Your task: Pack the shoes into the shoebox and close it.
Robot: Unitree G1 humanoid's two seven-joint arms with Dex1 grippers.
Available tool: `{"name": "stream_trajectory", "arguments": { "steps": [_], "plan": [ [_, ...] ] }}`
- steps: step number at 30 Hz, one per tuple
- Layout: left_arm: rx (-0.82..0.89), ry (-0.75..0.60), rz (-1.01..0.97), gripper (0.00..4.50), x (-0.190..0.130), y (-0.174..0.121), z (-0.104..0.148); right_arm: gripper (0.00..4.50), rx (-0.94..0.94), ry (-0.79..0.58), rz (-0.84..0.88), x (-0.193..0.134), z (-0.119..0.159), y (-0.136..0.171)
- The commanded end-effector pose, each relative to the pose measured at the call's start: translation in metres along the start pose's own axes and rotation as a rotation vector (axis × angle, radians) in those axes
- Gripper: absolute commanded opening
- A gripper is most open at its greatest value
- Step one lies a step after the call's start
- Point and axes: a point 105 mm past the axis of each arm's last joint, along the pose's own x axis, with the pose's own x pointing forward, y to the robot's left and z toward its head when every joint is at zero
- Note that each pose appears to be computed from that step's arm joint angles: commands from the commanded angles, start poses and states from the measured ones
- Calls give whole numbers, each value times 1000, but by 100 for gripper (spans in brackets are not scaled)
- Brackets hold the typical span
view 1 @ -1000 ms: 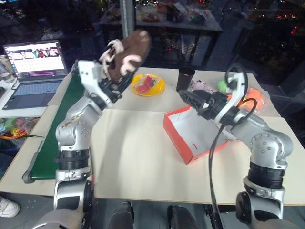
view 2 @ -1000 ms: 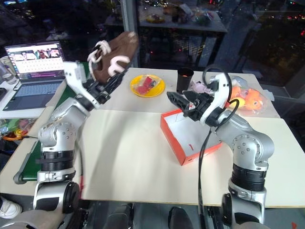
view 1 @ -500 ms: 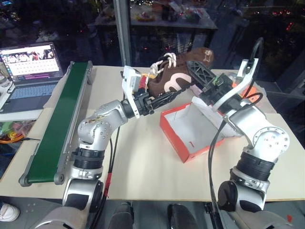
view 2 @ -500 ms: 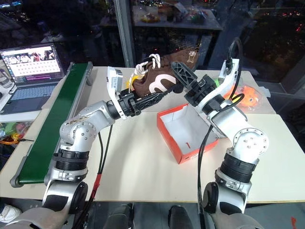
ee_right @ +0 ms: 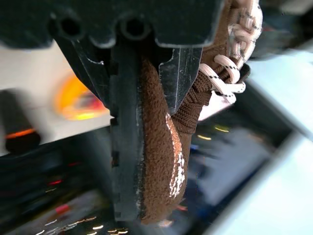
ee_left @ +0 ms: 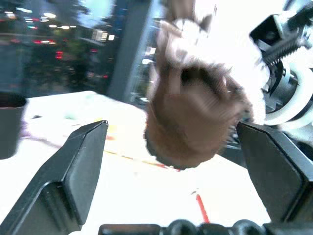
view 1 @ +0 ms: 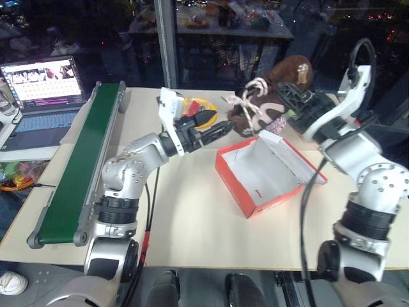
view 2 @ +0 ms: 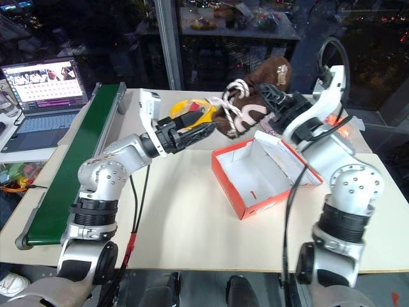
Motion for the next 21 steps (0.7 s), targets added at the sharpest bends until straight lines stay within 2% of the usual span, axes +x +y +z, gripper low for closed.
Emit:
{"name": "stream_trajectory", "arguments": {
  "steps": [1, 4, 11, 21],
  "plan": [
    [30, 31, 114, 450, -17, 21, -5, 38, -229, 125, 15, 0, -4, -11],
    [17, 29, 136, 450, -21, 21, -9, 38, -392, 338, 23, -5, -47, -33],
    [16, 25, 151, 450, -25, 13, -16, 38, -545, 523, 87, -11, -96, -66],
    [9, 14, 190, 450, -34, 7, -20, 38, -730, 704, 257, -4, -120, -73]
  ]
}}
